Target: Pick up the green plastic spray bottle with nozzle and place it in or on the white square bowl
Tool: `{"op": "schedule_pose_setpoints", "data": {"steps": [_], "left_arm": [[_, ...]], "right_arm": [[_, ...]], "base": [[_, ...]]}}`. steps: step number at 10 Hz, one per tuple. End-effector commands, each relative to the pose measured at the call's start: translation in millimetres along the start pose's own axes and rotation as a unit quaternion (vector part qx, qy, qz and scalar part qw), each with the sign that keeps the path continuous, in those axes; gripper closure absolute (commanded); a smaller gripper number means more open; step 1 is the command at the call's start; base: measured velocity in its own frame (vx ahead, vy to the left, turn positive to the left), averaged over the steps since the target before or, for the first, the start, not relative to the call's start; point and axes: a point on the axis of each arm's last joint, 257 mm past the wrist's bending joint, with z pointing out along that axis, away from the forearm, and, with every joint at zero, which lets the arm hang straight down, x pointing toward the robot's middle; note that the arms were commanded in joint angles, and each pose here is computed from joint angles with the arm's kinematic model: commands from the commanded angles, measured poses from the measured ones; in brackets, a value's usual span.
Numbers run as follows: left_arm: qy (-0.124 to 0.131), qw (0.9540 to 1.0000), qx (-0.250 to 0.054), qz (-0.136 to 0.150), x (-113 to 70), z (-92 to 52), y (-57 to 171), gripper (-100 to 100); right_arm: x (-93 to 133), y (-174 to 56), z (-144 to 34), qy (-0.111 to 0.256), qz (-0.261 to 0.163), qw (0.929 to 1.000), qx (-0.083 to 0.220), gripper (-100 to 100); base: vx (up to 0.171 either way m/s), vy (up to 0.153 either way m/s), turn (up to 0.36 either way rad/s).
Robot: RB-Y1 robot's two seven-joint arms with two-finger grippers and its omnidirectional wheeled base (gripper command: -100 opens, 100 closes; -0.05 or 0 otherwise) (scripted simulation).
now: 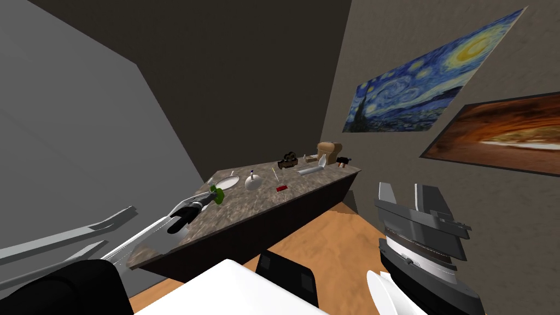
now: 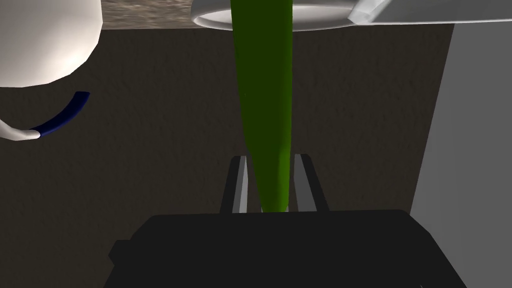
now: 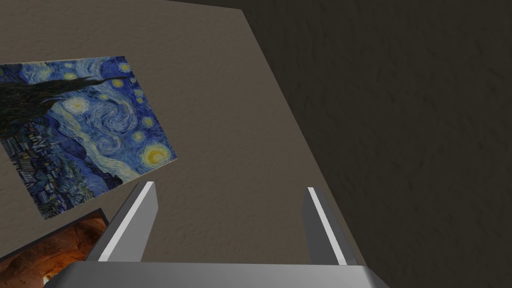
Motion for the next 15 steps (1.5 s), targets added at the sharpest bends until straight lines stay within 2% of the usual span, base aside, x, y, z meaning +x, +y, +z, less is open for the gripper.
{"op": "schedule_pose_setpoints", "data": {"steps": [1, 5, 8, 10, 12, 15], "left_arm": [[0.004, 1.0, 0.001, 0.0, 0.6, -3.5, 1.5, 100], [0.013, 0.9999, -0.001, -0.002, 3.0, -10.2, 9.1, 100], [0.02, 0.9997, -0.014, -0.01, 1.8, -17.5, 24.0, 100], [0.015, 0.9995, -0.022, -0.013, -11.5, -20.1, 31.4, 100], [0.007, 0.9997, -0.023, -0.01, -32.3, -22.4, 30.6, 100], [0.001, 0.9998, -0.019, -0.003, -49.9, -23.4, 22.4, 100]], "right_arm": [[0.0, 0.0, 0.0, 0.0, 0.0, 1.0, 0.0, 0], [0.1, 0.0, 0.1, 0.0, 0.0, 1.0, 0.0, 0], [0.1, 0.0, 0.1, 0.0, 0.0, 1.0, 0.0, 0], [0.0, 0.0, 0.1, 0.0, 0.0, 1.0, 0.0, 0], [0.0, 0.0, 0.0, 0.0, 0.0, 1.0, 0.0, 0], [-0.1, -0.1, -0.1, 0.0, 0.0, 1.0, 0.0, 0]], "base": [[-0.1, -0.052, -0.048], [-0.201, -0.073, -0.027], [-0.218, -0.008, -0.005], [-0.149, 0.098, 0.041], [-0.043, 0.146, 0.067], [0.085, 0.115, 0.031]]}}
